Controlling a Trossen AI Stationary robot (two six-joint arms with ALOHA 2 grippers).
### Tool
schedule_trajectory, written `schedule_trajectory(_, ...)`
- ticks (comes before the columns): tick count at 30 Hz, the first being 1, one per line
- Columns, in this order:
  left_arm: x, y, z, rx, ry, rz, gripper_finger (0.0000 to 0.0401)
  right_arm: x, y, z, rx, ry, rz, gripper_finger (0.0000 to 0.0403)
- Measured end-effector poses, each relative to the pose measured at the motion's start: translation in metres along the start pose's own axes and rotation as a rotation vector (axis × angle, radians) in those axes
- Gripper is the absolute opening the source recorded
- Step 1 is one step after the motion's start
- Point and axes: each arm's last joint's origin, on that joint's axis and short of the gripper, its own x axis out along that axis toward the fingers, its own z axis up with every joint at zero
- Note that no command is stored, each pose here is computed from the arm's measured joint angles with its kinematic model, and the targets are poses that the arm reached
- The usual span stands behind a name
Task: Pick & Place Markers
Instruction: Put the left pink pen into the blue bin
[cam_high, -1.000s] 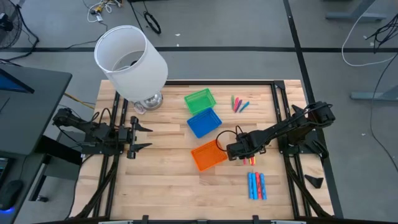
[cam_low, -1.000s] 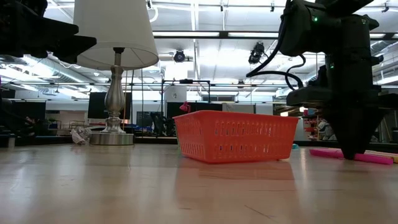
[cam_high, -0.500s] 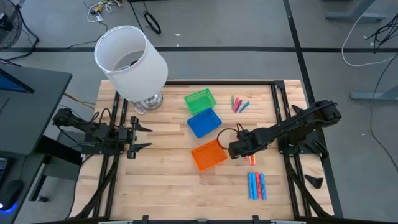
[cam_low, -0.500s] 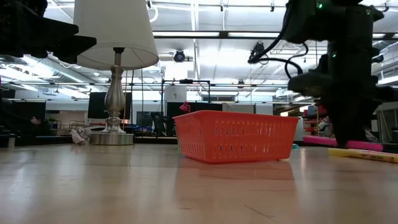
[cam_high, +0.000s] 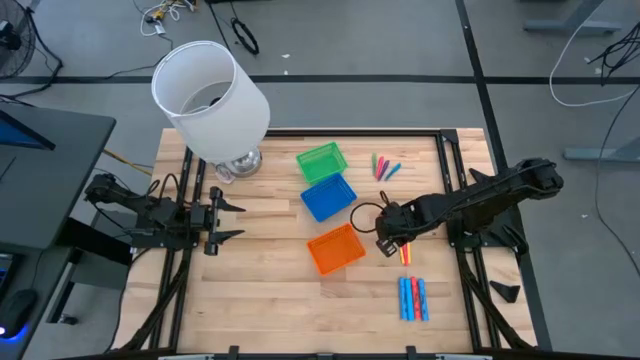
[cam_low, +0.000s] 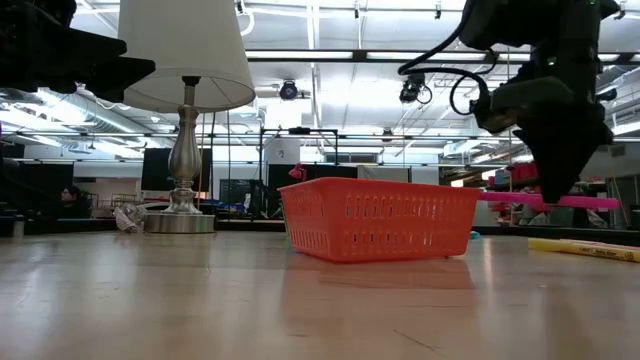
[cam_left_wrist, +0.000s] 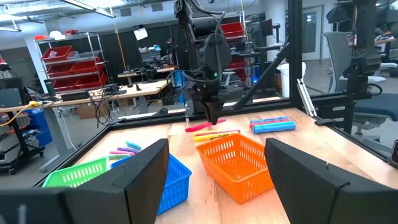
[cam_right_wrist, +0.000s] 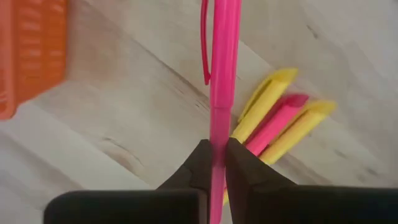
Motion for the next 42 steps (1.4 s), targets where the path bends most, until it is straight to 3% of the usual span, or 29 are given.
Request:
schedule_trajectory(16,0.0,0.0,0.0,0.0,0.0,0.0,0.0273,0.001,-0.01,0.017,-0.34,0.032,0.027,0.0022)
schedule_trajectory(35,0.0,0.0,0.0,0.0,0.0,0.0,0.0273,0.0,-0.013,0.019,-0.846,0.032,0.029,0.0022)
schedule_trajectory(42,0.0,0.0,0.0,0.0,0.0,0.0,0.0273,-0.025,-0.006,0.025,-0.935,0.044,0.021,0.0022)
